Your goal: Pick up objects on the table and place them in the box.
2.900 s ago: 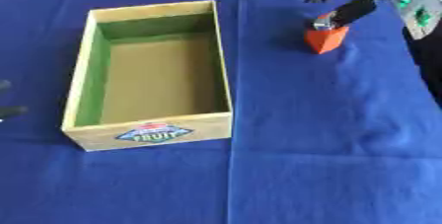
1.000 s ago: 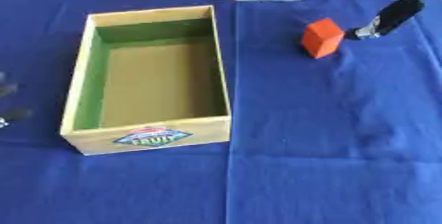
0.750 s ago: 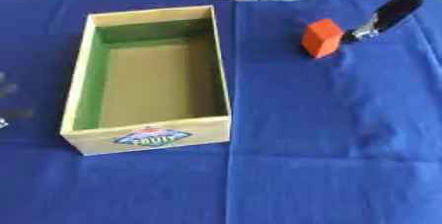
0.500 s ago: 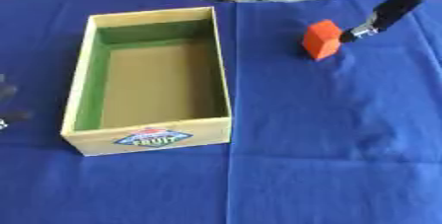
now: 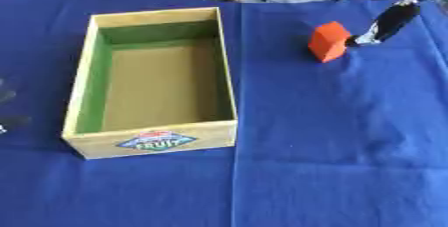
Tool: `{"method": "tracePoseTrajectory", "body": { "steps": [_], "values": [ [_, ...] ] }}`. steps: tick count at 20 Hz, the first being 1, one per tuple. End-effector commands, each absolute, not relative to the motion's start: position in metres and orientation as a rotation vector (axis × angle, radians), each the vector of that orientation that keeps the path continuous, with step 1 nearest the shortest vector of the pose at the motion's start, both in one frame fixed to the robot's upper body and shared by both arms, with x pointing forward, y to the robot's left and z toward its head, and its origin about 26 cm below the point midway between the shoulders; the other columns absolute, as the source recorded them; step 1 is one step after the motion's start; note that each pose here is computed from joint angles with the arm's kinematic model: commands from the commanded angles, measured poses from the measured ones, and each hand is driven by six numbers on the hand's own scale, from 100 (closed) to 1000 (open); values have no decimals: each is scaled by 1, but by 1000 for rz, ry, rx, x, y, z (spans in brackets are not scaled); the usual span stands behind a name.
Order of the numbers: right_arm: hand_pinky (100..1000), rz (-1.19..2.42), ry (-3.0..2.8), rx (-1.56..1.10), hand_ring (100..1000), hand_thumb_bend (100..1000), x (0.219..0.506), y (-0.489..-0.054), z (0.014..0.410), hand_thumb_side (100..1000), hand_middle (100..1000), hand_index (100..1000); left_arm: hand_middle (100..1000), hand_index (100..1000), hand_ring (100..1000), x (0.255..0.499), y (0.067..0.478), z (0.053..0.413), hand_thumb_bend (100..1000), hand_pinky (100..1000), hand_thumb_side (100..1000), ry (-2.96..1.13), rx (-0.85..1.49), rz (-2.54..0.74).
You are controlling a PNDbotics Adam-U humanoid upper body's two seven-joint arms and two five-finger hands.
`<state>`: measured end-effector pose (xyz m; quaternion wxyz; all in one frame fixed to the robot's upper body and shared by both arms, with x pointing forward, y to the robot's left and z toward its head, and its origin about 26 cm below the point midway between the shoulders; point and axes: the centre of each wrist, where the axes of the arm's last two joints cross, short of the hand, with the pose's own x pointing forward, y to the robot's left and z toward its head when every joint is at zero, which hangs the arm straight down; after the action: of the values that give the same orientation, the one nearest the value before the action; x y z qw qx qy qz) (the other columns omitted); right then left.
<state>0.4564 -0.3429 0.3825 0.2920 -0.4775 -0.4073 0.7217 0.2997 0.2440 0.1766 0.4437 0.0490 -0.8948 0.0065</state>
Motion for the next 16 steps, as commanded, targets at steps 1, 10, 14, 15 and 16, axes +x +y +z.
{"method": "tracePoseTrajectory", "body": {
  "steps": [1,10,14,15,16],
  "values": [
    [890,2252,-781,-1147,938,390,454,-348,394,527,944,1000,783,769,815,298,246,184,100,636,978,-2248,132,-7],
    [886,2282,-809,-1115,930,382,462,-338,391,535,937,1000,782,769,815,298,245,185,100,636,982,-2248,124,-6],
    [884,2284,-832,-1119,931,377,464,-330,393,531,941,1000,782,769,815,298,245,185,100,637,983,-2246,121,-6],
    [884,2288,-827,-1116,931,377,465,-329,392,531,941,1000,782,769,815,298,245,185,100,637,983,-2247,120,-7],
    [883,2292,-821,-1114,930,377,466,-328,392,528,940,1000,782,768,815,298,245,185,100,637,983,-2248,119,-7]
  ]
}}
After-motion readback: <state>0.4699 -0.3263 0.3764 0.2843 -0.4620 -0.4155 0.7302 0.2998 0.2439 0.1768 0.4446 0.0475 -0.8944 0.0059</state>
